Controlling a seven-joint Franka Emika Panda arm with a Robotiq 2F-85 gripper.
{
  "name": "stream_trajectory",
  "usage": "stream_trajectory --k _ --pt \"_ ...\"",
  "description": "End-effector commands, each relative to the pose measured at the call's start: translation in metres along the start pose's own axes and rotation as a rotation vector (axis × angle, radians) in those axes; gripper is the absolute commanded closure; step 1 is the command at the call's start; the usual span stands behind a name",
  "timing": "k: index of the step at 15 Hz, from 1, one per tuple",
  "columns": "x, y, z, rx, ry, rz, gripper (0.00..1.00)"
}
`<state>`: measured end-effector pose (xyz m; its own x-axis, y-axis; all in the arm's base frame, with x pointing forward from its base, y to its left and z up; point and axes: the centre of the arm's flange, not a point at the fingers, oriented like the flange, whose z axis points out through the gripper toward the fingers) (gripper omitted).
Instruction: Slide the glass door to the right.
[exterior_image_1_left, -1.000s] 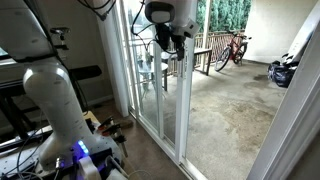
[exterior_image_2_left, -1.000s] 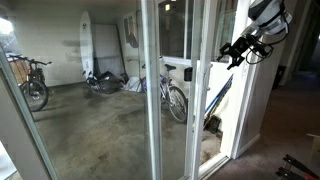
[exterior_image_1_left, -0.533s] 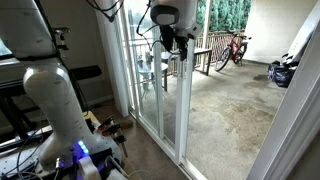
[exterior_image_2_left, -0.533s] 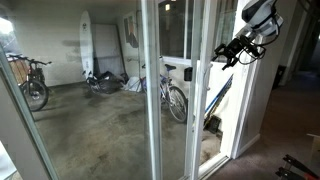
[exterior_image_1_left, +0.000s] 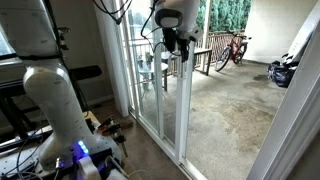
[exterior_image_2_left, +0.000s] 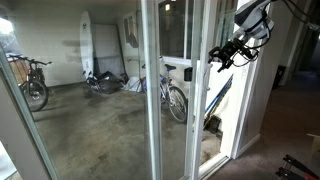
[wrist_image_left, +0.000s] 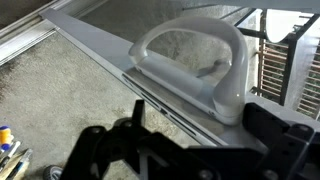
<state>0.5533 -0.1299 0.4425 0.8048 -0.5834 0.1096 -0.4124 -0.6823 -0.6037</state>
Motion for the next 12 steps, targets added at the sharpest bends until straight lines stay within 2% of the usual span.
stream_trajectory --k 1,7,12 --pt "0.001 -0.007 0.014 0.001 -0.016 0.018 0.0" --pt "-0.006 -0.011 0.024 -0.006 -0.039 0.0 0.0" --pt "0.013 0.009 0.025 -0.043 -0.033 0.041 0.0"
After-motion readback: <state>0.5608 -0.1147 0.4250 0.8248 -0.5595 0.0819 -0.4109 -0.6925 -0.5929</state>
